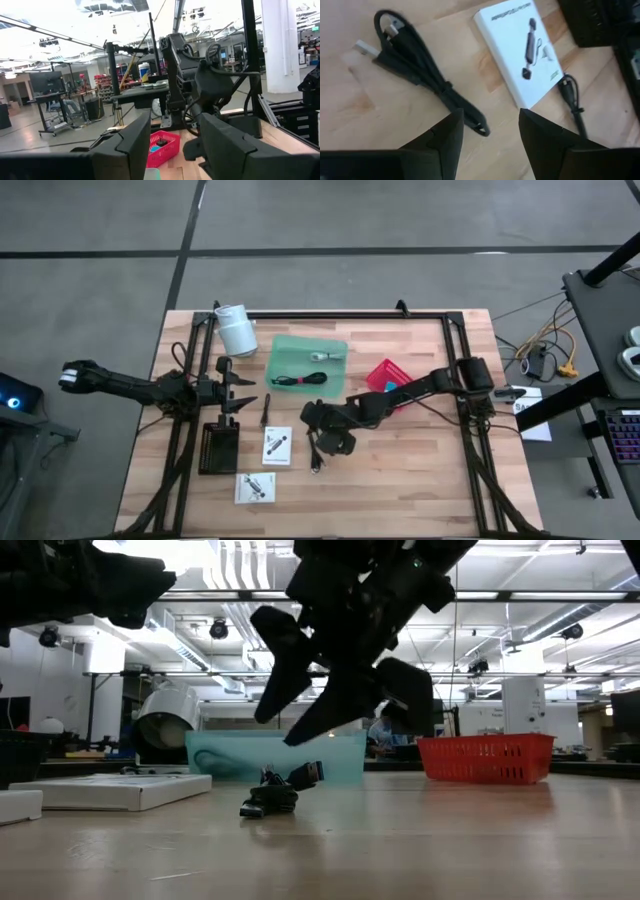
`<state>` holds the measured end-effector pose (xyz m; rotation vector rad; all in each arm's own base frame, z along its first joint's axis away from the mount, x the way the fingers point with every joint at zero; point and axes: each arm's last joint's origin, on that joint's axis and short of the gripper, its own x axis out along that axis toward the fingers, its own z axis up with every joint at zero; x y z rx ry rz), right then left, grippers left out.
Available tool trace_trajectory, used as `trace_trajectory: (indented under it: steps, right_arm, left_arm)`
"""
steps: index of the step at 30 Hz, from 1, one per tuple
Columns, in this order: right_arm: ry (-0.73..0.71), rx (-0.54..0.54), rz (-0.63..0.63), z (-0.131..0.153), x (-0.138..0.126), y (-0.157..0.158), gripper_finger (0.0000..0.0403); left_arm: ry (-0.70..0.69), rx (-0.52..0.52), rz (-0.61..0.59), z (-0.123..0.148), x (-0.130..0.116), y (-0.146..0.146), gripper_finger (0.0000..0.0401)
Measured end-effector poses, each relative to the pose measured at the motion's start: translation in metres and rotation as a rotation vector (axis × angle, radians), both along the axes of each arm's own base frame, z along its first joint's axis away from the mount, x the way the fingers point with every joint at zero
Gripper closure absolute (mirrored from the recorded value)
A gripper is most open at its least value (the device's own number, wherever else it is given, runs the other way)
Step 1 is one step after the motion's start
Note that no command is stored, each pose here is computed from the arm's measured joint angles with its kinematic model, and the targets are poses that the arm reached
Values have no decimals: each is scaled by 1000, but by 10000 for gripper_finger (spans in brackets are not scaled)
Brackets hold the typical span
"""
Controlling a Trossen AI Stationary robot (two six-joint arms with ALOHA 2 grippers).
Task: Pick and place items into bin
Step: Put the right black charger cable into the transparent green bin
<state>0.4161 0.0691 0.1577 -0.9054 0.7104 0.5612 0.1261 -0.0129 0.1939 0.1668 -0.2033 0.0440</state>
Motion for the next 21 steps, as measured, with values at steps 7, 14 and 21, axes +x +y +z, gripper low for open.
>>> trace_trajectory:
  steps: [7,14,21]
  right_arm:
    - [5,-8,6,-6,1,0,225]
    - [43,-77,65,-28,5,1,225]
    - [32,-88,82,-28,11,2,229]
  left_arm:
    - [0,0,0,0,0,0,244]
    - [-1,0,0,0,0,0,244]
    - [-1,0,0,0,0,0,244]
